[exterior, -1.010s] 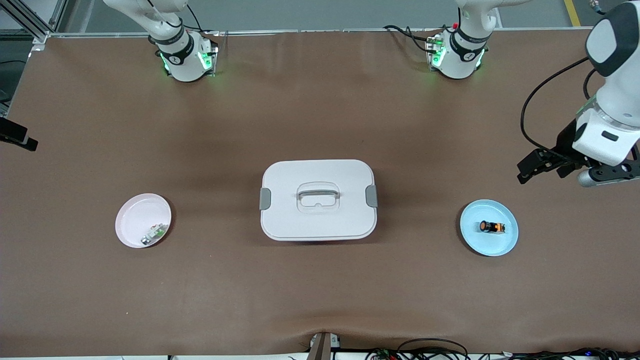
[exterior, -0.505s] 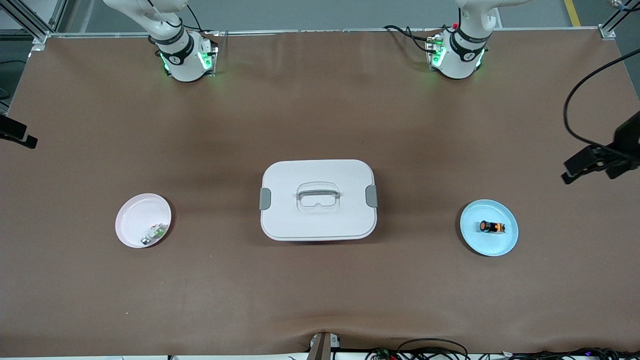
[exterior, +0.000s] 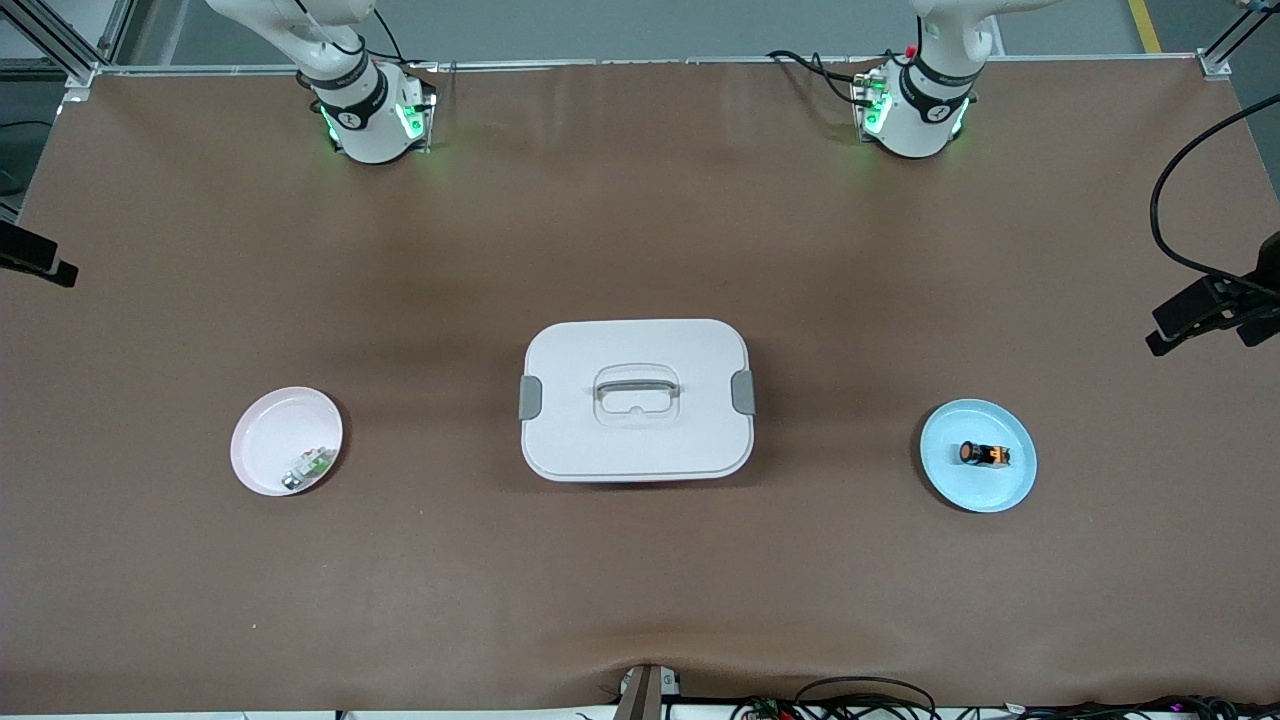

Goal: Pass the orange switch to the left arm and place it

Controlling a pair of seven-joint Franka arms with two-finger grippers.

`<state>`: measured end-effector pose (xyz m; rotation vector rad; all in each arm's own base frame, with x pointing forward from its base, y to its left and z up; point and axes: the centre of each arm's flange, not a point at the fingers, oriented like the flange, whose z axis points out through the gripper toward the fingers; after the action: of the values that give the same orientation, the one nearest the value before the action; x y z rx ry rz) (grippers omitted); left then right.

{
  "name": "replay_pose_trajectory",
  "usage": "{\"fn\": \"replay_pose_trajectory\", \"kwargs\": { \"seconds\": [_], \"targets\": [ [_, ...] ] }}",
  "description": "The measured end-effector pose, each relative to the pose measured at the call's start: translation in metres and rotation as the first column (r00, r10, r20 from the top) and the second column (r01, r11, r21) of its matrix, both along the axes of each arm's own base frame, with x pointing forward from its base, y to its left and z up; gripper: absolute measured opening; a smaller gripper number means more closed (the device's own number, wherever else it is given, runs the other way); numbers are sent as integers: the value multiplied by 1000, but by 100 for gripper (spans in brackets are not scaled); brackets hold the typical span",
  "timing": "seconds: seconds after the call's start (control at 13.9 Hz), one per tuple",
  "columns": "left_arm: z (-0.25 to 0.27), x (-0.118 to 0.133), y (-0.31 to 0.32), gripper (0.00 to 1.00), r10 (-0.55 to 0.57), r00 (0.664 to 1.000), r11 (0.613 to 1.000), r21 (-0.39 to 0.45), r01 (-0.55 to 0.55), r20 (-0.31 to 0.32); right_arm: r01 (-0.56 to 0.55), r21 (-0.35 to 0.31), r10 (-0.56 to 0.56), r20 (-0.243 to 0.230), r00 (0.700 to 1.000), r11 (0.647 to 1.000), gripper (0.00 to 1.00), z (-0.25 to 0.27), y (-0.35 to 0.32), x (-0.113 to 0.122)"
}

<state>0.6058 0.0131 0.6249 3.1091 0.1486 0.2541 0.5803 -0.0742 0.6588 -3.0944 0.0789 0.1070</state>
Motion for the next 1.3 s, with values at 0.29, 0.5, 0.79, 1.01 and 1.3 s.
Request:
{"fn": "replay_pose_trajectory", "kwargs": {
  "seconds": [0.29, 0.5, 0.79, 1.01, 1.3],
  "targets": [
    [0, 0, -3, 100, -8, 1000, 1000, 0, 8, -1, -19, -2, 19, 9, 1000, 1000, 100, 1, 0, 1],
    [0, 0, -9, 100, -12, 1000, 1000, 4, 12, -2, -25, -2, 25, 9, 1000, 1000, 100, 1, 1, 1],
    [0, 0, -6, 100, -1, 1000, 1000, -6, 1, -2, -27, -4, 27, 12, 1000, 1000, 100, 1, 2, 2],
    [0, 0, -5, 100, 0, 1000, 1000, -6, 0, -2, -28, -4, 28, 16, 999, 1000, 100, 1, 3, 2],
    [5, -3, -3, 100, 3, 1000, 1000, -6, -3, 3, -30, -4, 30, 18, 999, 1000, 100, 2, 3, 2]
  ]
}}
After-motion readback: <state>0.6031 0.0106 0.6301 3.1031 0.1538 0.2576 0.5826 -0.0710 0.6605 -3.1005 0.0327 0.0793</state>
